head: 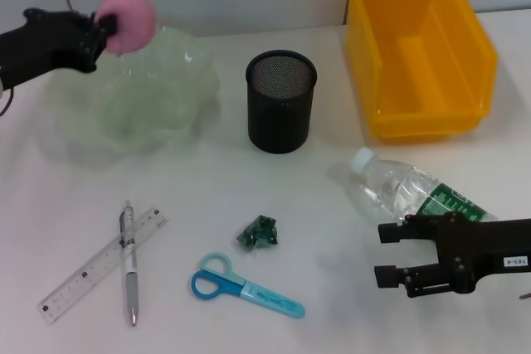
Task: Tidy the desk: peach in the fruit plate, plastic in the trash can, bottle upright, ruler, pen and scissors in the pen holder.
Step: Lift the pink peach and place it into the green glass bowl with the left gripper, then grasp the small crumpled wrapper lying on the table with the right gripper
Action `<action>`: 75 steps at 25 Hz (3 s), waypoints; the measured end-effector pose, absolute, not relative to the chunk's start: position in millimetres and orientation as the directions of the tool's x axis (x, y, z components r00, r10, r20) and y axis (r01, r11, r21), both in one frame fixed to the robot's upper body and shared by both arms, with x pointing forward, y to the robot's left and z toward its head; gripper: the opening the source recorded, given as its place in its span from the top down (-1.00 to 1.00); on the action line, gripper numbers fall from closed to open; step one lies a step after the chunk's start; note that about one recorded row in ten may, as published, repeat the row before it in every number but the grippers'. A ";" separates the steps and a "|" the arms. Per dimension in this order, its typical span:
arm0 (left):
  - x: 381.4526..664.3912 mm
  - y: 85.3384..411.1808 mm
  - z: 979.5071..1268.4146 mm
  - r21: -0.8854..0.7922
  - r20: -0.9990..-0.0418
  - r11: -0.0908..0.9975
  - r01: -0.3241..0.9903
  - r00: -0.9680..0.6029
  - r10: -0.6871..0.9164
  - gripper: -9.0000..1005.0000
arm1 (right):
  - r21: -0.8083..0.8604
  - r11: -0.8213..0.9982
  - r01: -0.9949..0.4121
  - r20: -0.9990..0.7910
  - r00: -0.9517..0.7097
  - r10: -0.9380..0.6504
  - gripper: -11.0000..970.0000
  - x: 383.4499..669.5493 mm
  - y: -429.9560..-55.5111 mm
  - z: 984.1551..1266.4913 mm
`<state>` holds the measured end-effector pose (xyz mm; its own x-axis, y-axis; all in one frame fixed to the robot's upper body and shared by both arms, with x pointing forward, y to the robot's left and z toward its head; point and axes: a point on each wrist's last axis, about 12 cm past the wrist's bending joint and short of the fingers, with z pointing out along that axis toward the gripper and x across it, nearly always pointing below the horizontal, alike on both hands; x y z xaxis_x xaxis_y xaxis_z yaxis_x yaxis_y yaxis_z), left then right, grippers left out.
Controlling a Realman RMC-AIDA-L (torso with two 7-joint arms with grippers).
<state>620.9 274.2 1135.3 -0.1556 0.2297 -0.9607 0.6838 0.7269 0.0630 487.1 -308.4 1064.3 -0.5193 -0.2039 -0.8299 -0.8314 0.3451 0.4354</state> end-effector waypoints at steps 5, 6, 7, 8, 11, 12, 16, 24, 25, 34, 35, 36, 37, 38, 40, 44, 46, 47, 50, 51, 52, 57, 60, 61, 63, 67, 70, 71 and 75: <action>622.0 276.6 1115.6 0.111 -0.917 0.749 0.654 -0.222 0.330 0.86 | 0.434 0.344 -0.833 -0.831 -0.517 -0.205 -0.59 488.0 -307.9 1064.7; 622.2 276.4 1113.2 0.118 -0.911 0.750 0.651 -0.230 0.343 0.86 | 0.434 0.344 -0.833 -0.831 -0.517 -0.205 -0.59 488.1 -307.9 1064.8; 622.4 276.1 1109.7 0.124 -0.903 0.753 0.646 -0.241 0.356 0.86 | 0.433 0.344 -0.833 -0.831 -0.517 -0.205 -0.58 488.2 -307.8 1064.9; 622.4 276.0 1106.5 0.128 -0.897 0.756 0.642 -0.251 0.364 0.86 | 0.433 0.344 -0.833 -0.831 -0.517 -0.205 -0.58 488.2 -307.8 1064.8; 623.1 273.1 1097.2 0.137 -0.880 0.763 0.631 -0.277 0.387 0.86 | 0.434 0.345 -0.832 -0.831 -0.518 -0.205 -0.58 488.0 -308.0 1064.7; 623.1 272.6 1095.8 0.139 -0.877 0.764 0.630 -0.280 0.391 0.86 | 0.434 0.345 -0.832 -0.831 -0.518 -0.205 -0.58 488.0 -308.0 1064.6; 622.5 270.9 1092.9 0.139 -0.871 0.763 0.631 -0.289 0.398 0.84 | 0.435 0.346 -0.831 -0.830 -0.519 -0.204 -0.58 487.5 -308.3 1064.3; 621.9 268.0 1093.7 0.090 -0.875 0.765 0.638 -0.316 0.367 0.74 | 0.437 0.347 -0.830 -0.828 -0.522 -0.206 -0.57 486.5 -308.9 1063.6; 621.8 267.5 1094.2 0.090 -0.875 0.763 0.641 -0.315 0.367 0.72 | 0.437 0.348 -0.829 -0.827 -0.523 -0.206 -0.57 486.3 -309.0 1063.4; 620.9 264.7 1095.3 0.070 -0.880 0.755 0.652 -0.316 0.354 0.06 | 0.438 0.348 -0.829 -0.826 -0.524 -0.208 -0.57 485.7 -309.2 1063.0; 620.1 263.6 1096.6 0.057 -0.883 0.748 0.661 -0.316 0.347 0.00 | 0.438 0.348 -0.829 -0.826 -0.524 -0.208 -0.57 485.5 -309.3 1062.9; 618.7 263.0 1098.6 0.049 -0.886 0.738 0.673 -0.311 0.343 -0.06 | 0.437 0.348 -0.829 -0.826 -0.523 -0.209 -0.56 485.4 -309.4 1062.8; 617.9 262.7 1099.5 0.044 -0.888 0.732 0.680 -0.310 0.341 -0.16 | 0.437 0.348 -0.830 -0.827 -0.523 -0.209 -0.56 485.4 -309.4 1062.8; 617.9 262.7 1099.5 0.044 -0.888 0.732 0.680 -0.310 0.341 -0.27 | 0.436 0.348 -0.830 -0.827 -0.522 -0.209 -0.56 485.3 -309.4 1062.8; 611.6 260.4 1110.1 -0.011 -0.898 0.678 0.735 -0.306 0.316 -0.47 | 0.436 0.348 -0.830 -0.827 -0.522 -0.209 -0.56 485.1 -309.6 1062.7; 605.0 262.1 1121.4 -0.082 -0.900 0.614 0.785 -0.323 0.293 -0.59 | 0.435 0.348 -0.830 -0.828 -0.521 -0.207 -0.56 485.0 -309.7 1062.7; 593.0 269.4 1138.1 -0.186 -0.904 0.513 0.838 -0.351 0.245 -0.60 | 0.434 0.350 -0.830 -0.829 -0.520 -0.206 -0.56 484.9 -310.2 1062.8; 588.0 272.9 1142.6 -0.217 -0.906 0.479 0.850 -0.359 0.226 -0.61 | 0.434 0.351 -0.830 -0.829 -0.520 -0.206 -0.56 485.0 -310.6 1062.9; 577.1 278.8 1149.0 -0.271 -0.905 0.410 0.871 -0.375 0.199 -0.62 | 0.432 0.352 -0.830 -0.830 -0.519 -0.205 -0.56 485.2 -311.4 1063.3; 571.5 280.5 1149.6 -0.295 -0.902 0.378 0.877 -0.386 0.192 -0.62 | 0.431 0.354 -0.830 -0.830 -0.518 -0.205 -0.55 485.3 -312.0 1063.6; 561.9 282.8 1148.6 -0.333 -0.894 0.328 0.884 -0.407 0.189 -0.62 | 0.429 0.354 -0.831 -0.831 -0.516 -0.205 -0.55 485.6 -312.6 1064.3; 541.3 281.5 1137.9 -0.387 -0.872 0.242 0.890 -0.438 0.220 -0.62 | 0.426 0.353 -0.833 -0.833 -0.513 -0.207 -0.55 486.0 -313.6 1065.4; 528.2 280.0 1128.7 -0.388 -0.864 0.197 0.900 -0.430 0.261 -0.62 | 0.425 0.354 -0.833 -0.832 -0.514 -0.208 -0.55 486.0 -314.0 1065.7; 524.6 279.7 1125.5 -0.384 -0.863 0.188 0.904 -0.424 0.275 -0.62 | 0.426 0.355 -0.832 -0.832 -0.514 -0.208 -0.55 485.9 -314.1 1065.7; 517.2 278.4 1117.1 -0.376 -0.859 0.176 0.910 -0.414 0.300 -0.62 | 0.427 0.355 -0.832 -0.832 -0.515 -0.207 -0.55 485.9 -314.1 1065.7; 508.6 275.8 1104.4 -0.345 -0.860 0.179 0.921 -0.387 0.333 -0.62 | 0.427 0.357 -0.831 -0.831 -0.516 -0.207 -0.54 485.8 -314.3 1065.4; 506.9 275.2 1100.0 -0.324 -0.854 0.191 0.926 -0.374 0.361 -0.62 | 0.426 0.359 -0.830 -0.831 -0.516 -0.208 -0.54 485.5 -314.7 1065.0; 506.2 275.5 1098.3 -0.317 -0.850 0.197 0.928 -0.370 0.374 -0.62 | 0.425 0.360 -0.830 -0.831 -0.516 -0.208 -0.54 485.4 -315.0 1064.9; 503.4 279.9 1092.6 -0.273 -0.841 0.210 0.939 -0.339 0.421 -0.62 | 0.420 0.368 -0.829 -0.834 -0.513 -0.203 -0.54 485.8 -316.5 1065.1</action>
<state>503.4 279.9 1092.6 -0.3390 0.4210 -0.8413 0.9387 0.2102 -0.2731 485.8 -316.5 1065.1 -0.5132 -0.2030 -0.8339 -0.8291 0.3685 0.4205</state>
